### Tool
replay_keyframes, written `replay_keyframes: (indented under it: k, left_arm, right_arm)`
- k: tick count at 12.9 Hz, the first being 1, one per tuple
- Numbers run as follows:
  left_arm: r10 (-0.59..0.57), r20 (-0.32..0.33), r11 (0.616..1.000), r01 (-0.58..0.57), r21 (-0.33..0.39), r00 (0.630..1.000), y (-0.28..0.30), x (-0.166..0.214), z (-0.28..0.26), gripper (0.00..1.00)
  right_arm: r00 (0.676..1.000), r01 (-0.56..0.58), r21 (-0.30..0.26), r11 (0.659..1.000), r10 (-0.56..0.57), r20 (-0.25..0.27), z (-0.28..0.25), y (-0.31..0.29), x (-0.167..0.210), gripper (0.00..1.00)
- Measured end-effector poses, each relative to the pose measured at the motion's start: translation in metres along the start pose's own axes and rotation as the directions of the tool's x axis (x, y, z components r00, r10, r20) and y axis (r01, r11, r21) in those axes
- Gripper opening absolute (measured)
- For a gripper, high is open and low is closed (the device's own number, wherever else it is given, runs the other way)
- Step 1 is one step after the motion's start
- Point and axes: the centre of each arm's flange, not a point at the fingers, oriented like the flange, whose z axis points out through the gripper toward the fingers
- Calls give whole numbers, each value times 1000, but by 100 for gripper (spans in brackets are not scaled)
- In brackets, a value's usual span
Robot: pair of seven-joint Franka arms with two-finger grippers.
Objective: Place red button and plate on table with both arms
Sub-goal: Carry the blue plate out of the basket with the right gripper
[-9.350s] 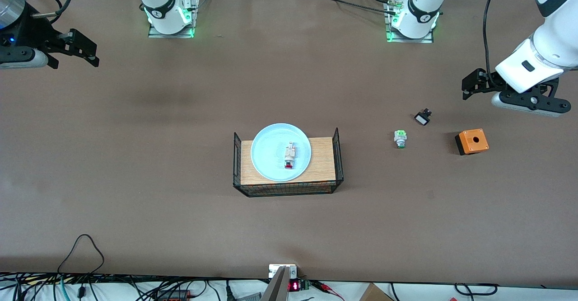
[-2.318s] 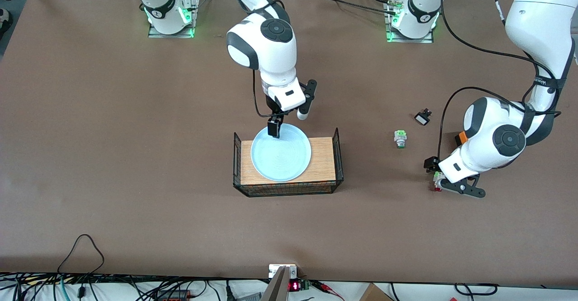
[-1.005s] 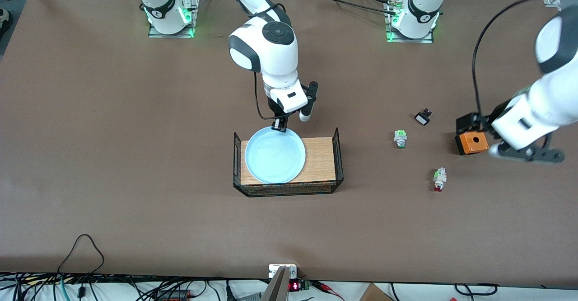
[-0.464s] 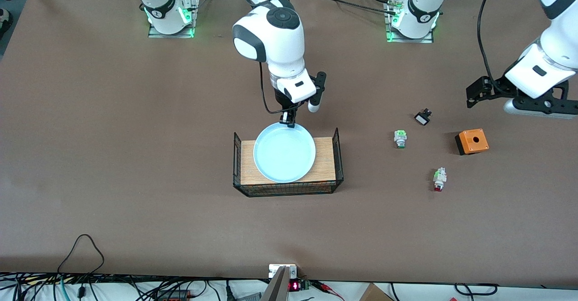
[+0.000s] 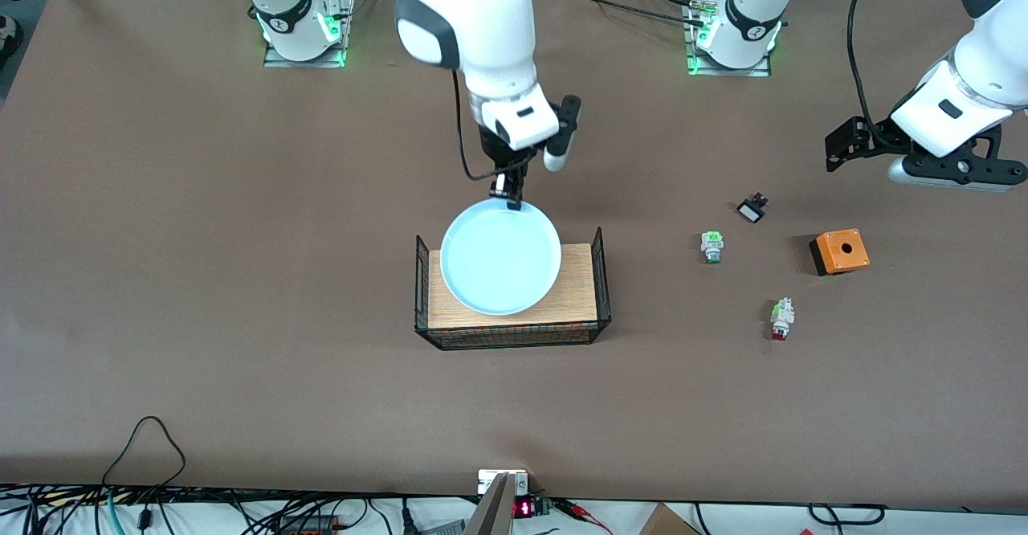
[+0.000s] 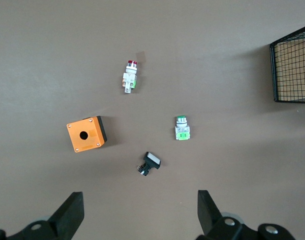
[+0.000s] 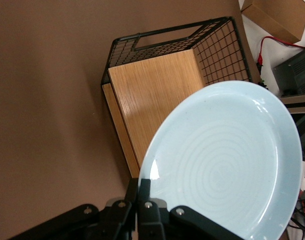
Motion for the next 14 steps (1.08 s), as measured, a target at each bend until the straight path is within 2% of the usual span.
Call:
replay_keyframes:
  k: [3,7,11,14]
  left_arm:
    - [6,0,1000,-6,0,1000,3,1,0,100]
    - [10,-1,1000,-10,0,1000,5,1,-1,100]
    - [12,0,1000,-12,0,1000,7,2,0,100]
    - [13,0,1000,-13,0,1000,7,2,0,100]
  right_arm:
    - [995,45,34,998,-48,82,-44,25,-25,2]
    - [986,76,108,991,-91,140,-64,97,-107,2]
    - [975,-31,146,989,-2,221,-47,135,-202,2]
    - [957,-142,149,979,97,272,-22,160,-273,2]
